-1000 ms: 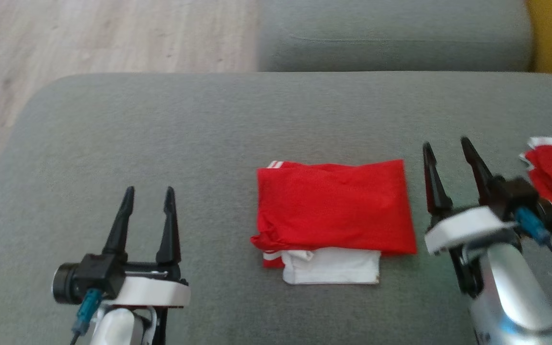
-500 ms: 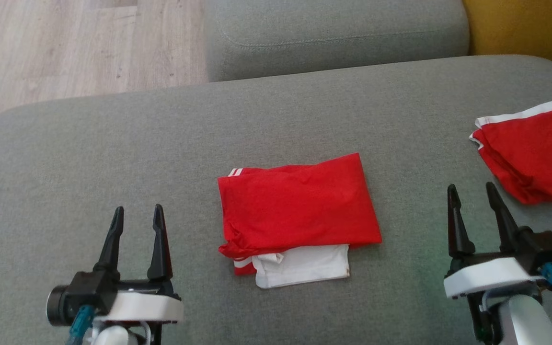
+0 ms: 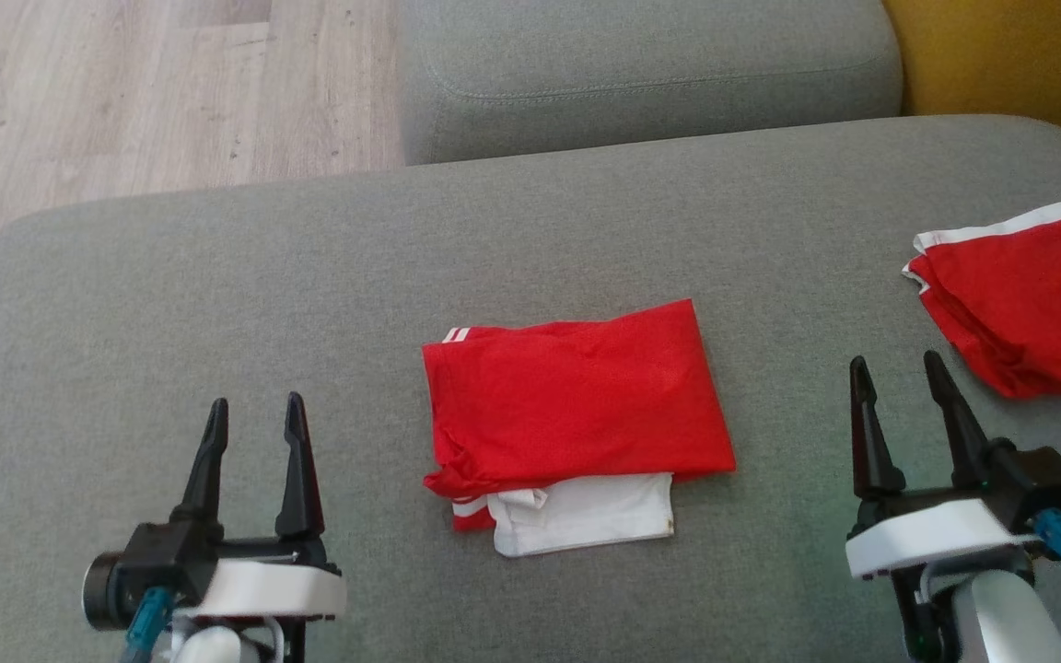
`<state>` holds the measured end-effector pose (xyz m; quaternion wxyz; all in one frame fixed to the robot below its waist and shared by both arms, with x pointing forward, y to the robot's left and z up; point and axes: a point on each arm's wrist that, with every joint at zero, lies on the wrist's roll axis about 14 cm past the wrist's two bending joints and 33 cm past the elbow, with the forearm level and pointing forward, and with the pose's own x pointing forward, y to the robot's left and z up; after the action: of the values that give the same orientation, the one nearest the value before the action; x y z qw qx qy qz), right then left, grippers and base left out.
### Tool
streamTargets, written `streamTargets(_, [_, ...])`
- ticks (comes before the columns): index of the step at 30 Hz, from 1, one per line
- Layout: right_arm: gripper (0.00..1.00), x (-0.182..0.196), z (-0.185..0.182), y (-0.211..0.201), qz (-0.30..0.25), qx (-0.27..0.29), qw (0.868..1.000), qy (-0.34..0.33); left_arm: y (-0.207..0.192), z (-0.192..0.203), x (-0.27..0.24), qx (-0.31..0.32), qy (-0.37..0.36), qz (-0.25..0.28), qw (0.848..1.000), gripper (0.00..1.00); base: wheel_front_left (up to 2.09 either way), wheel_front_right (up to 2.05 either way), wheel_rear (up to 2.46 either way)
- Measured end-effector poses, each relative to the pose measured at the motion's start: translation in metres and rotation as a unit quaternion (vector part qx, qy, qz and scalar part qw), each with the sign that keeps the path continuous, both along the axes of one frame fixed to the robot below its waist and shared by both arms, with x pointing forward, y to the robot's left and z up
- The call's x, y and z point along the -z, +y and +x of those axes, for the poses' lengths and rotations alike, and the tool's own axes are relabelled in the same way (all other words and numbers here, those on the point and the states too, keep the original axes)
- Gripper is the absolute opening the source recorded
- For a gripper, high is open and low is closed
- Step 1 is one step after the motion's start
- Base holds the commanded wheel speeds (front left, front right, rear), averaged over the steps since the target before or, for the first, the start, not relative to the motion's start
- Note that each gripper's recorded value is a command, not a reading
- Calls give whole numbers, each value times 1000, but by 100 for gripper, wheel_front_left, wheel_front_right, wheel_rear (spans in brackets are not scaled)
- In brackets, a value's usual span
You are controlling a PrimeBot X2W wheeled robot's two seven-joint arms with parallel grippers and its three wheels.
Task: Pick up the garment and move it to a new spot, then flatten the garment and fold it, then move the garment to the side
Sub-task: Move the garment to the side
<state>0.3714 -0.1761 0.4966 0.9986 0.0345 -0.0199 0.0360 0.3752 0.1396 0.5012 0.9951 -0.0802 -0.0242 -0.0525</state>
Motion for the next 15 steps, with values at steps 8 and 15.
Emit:
streamTargets(8, [100, 17, 5, 15, 0, -23, 999, 34, -5, 0, 11, 7, 17, 0, 1000, 100, 0, 0, 0])
streamTargets(15, [100, 53, 27, 52, 15, -75, 991, 110, 0, 8, 20, 0, 30, 2, 1000, 100, 0, 0, 0])
